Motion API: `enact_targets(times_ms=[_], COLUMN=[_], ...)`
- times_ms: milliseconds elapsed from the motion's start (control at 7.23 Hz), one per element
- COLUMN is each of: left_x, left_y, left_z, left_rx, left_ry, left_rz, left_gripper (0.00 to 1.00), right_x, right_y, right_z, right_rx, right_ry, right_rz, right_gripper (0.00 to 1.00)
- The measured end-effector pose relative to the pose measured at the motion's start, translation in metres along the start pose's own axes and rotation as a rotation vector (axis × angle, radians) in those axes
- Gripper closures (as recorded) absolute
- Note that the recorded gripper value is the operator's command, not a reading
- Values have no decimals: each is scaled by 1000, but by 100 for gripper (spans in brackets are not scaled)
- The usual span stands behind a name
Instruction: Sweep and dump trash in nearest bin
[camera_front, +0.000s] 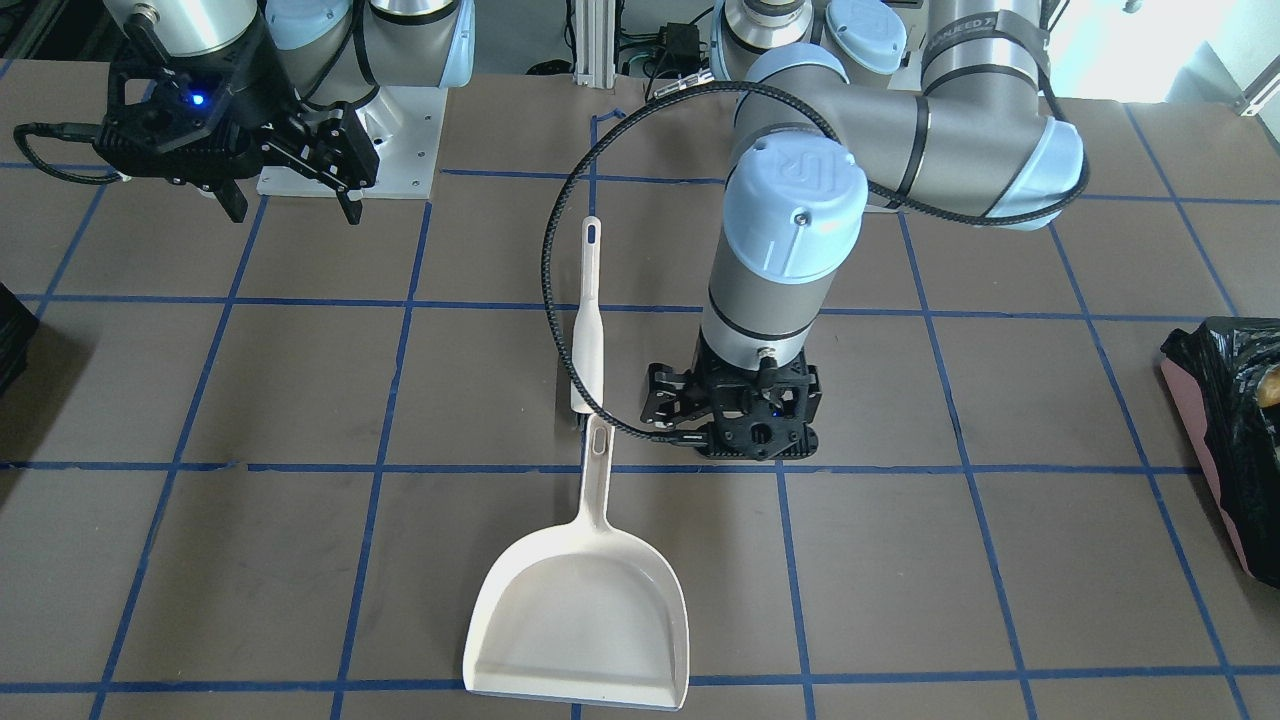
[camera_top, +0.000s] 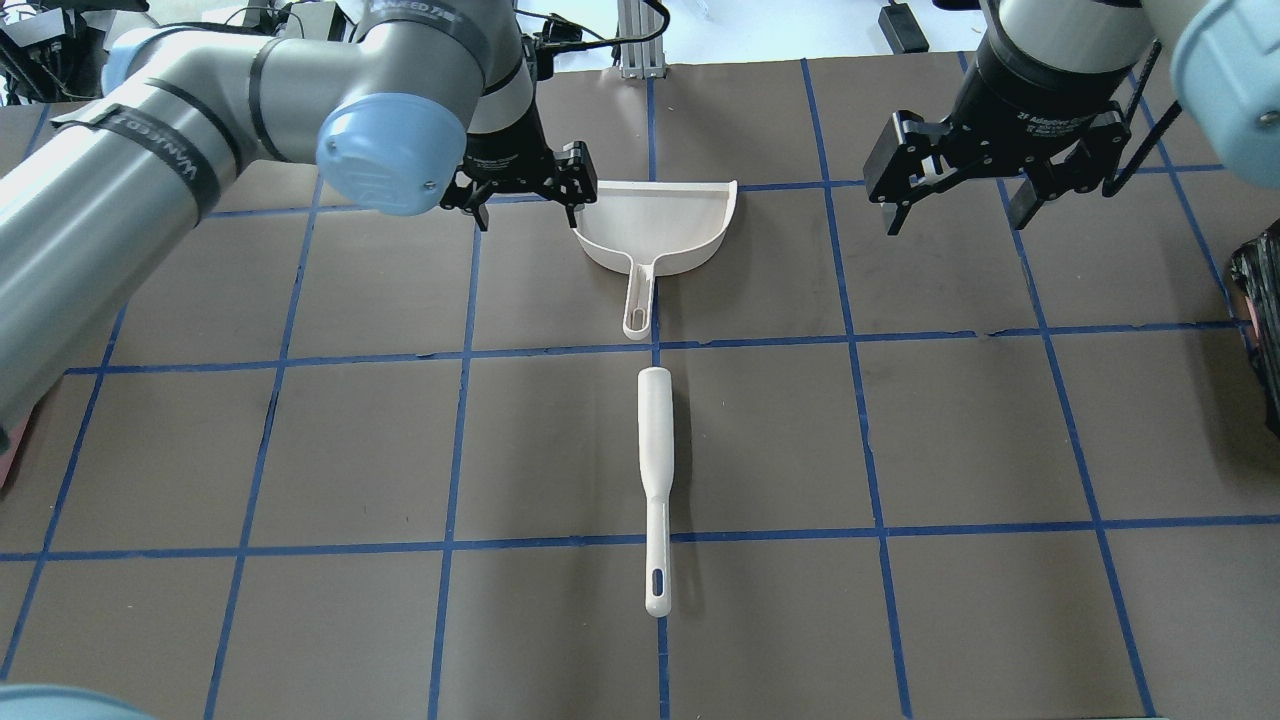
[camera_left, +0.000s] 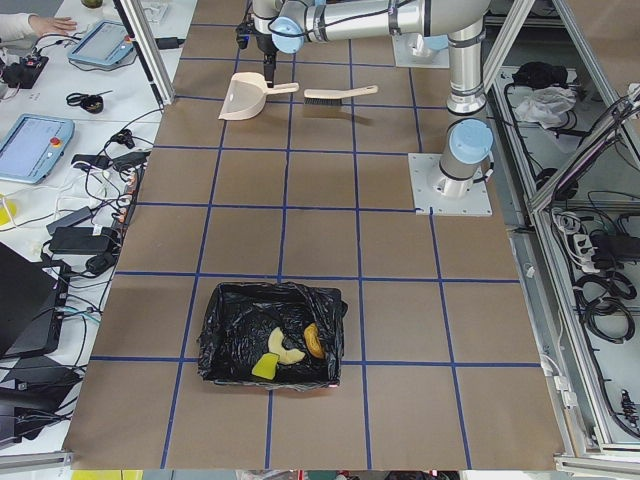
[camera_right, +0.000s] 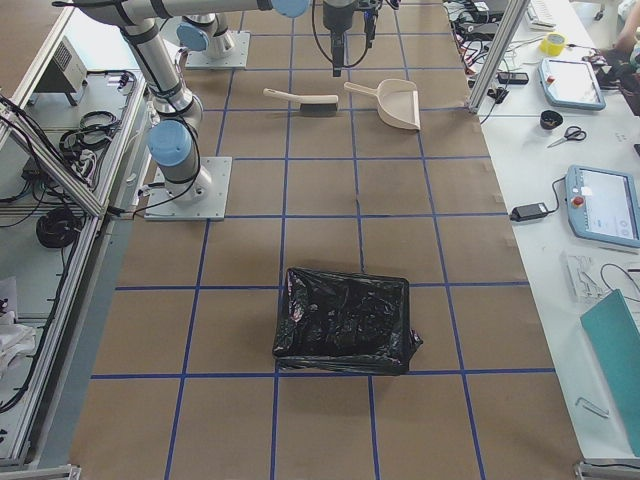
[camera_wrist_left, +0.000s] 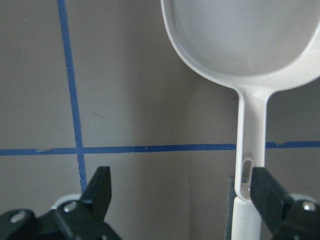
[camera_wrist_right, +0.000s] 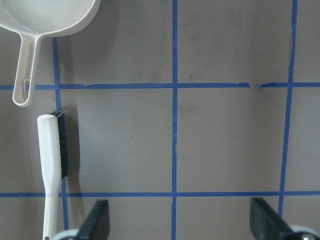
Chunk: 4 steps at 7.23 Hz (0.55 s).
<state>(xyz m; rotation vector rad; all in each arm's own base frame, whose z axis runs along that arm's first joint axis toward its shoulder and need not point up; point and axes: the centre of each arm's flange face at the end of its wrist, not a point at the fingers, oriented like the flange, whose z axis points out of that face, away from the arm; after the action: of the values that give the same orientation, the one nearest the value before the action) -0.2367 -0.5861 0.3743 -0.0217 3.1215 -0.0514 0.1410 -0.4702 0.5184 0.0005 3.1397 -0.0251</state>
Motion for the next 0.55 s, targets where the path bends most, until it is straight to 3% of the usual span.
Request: enact_targets(times_ms=[276, 553], left_x=[-48, -68], left_y=[22, 56], left_z=[-28, -68], left_rx=[-23, -56], left_ry=[-73, -91], left_rz=[-37, -15], left_gripper=[0, 0], right_x=[0, 0], right_y=[0, 0], right_z=[0, 0], right_rx=[0, 0], right_ry=[1, 1], right_rz=[0, 0], right_gripper=[0, 0])
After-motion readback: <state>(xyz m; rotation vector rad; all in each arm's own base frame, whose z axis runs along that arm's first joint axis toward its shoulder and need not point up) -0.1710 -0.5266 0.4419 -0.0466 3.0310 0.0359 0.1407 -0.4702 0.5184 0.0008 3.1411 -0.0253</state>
